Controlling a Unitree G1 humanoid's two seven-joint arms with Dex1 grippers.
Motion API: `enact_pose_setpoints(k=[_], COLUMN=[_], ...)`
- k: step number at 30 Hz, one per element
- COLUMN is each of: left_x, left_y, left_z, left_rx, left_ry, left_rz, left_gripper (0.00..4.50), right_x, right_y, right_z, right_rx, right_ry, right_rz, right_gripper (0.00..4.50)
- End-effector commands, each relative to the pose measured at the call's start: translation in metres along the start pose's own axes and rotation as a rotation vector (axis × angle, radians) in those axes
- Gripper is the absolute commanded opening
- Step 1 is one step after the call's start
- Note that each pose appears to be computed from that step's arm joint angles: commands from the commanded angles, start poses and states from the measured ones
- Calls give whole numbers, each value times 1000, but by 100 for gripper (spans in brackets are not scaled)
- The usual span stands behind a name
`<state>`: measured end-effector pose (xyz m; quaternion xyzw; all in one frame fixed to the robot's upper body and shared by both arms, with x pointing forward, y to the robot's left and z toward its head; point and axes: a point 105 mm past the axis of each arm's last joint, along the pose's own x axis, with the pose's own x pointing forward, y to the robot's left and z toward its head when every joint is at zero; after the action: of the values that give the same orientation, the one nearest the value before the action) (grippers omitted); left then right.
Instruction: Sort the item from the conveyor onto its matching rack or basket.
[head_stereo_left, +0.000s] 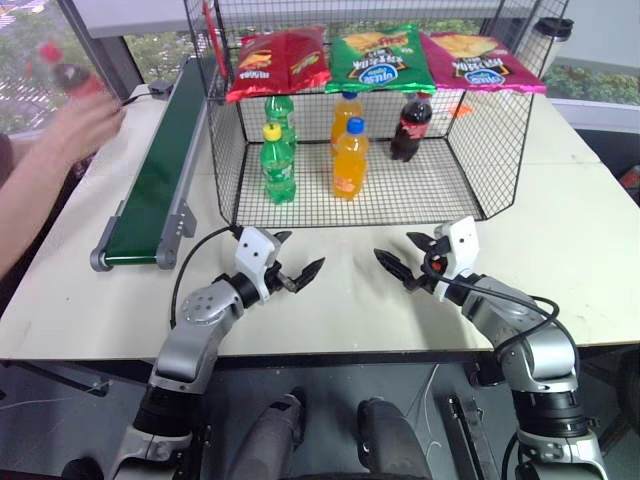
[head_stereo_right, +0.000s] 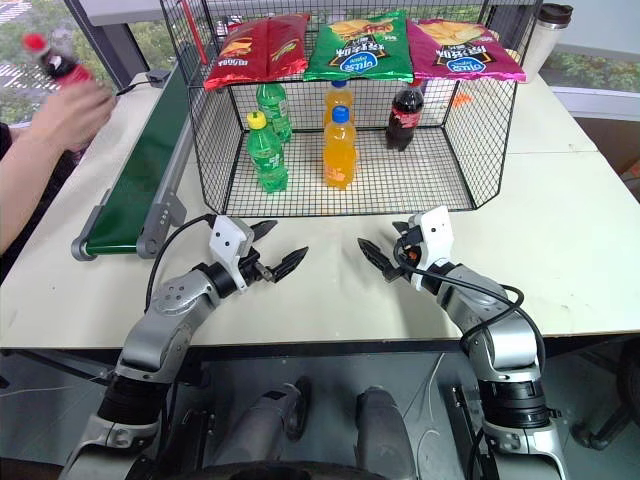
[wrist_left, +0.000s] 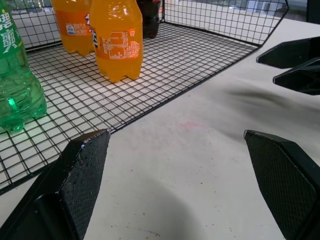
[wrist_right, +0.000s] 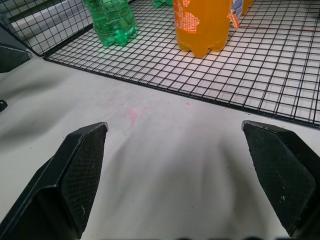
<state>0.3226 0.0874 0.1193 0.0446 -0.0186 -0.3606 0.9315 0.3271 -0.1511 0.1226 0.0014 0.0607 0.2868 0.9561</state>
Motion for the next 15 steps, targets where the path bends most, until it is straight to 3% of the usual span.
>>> enact_pose_setpoints(k=[1, 15], left_x=[0, -1], left_y=[-1, 8], left_z=[9, 7], left_rx=[24, 88], left_ry=[-31, -4], left_rz=[2, 38], left_gripper=[450, 450], right_x=[-1, 0], right_y=[4, 10], right_z=[19, 25], right_rx=[-45, -46], right_ry=[-63, -78], right_rz=[15, 49], right_gripper=[445, 445])
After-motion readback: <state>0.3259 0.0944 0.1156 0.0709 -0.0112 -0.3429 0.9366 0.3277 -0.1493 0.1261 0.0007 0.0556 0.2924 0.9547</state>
